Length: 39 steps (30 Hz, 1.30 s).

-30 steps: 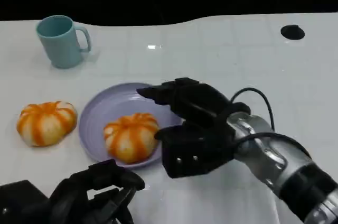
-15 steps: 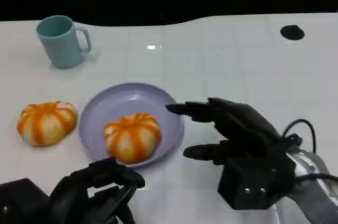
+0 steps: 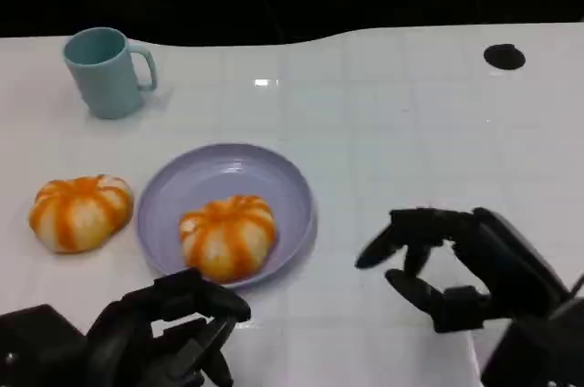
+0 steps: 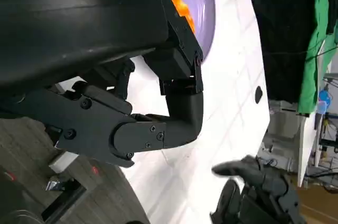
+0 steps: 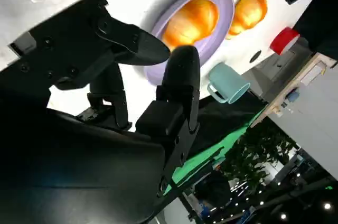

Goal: Grasp the bread from the table and place it into the plate.

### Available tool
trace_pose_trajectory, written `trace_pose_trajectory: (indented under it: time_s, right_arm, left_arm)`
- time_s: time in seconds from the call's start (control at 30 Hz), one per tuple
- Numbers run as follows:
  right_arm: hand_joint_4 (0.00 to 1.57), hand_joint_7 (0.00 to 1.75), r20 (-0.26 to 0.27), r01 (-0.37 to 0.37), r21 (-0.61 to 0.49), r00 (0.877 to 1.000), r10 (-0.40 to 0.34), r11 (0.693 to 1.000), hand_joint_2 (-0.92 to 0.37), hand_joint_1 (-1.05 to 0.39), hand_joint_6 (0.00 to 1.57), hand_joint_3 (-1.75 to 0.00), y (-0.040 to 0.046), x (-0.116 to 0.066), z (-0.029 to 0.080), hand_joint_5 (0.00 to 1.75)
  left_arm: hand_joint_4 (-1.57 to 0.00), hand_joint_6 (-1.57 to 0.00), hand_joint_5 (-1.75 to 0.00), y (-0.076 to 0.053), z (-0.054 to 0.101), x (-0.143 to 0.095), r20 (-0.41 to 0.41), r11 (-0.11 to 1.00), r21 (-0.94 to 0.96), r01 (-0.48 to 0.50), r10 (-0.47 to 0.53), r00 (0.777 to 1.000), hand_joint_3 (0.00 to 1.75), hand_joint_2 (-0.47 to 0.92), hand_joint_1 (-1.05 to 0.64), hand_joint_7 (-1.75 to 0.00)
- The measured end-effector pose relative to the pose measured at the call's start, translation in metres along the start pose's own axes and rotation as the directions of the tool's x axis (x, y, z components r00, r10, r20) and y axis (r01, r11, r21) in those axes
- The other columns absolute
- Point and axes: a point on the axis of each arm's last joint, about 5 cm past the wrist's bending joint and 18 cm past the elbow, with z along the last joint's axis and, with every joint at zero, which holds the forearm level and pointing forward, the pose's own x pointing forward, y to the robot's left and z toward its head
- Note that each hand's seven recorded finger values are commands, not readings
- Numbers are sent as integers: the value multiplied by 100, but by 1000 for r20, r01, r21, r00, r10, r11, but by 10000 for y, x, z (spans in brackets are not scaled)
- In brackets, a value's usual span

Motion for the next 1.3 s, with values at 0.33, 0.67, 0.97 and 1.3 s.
trace_pose_trajectory:
  time_s: [0.33,0.67,0.97,1.3]
  right_arm:
    - [86,136,-100,-8,-29,995,5,1000,-37,-10,80,-126,-185,-373,33,175]
    - [87,141,-195,0,-56,981,-11,998,-43,-8,78,-123,-181,-573,93,175]
    - [93,149,-237,57,-75,969,-73,996,-43,-11,77,-123,-139,-609,49,175]
    - [93,149,-237,89,-77,966,-105,993,-39,-10,79,-128,-33,-597,7,175]
  left_arm:
    - [-77,-79,-161,4,0,-3,-3,1000,4,0,0,1000,50,87,-43,-114]
    - [-75,-77,-162,9,4,-6,-5,1000,6,0,0,1000,50,87,-41,-115]
    - [-74,-76,-163,8,8,-7,-7,1000,6,1,-1,1000,51,88,-41,-115]
    - [-73,-75,-163,14,7,-14,-8,1000,6,-3,3,1000,48,89,-40,-115]
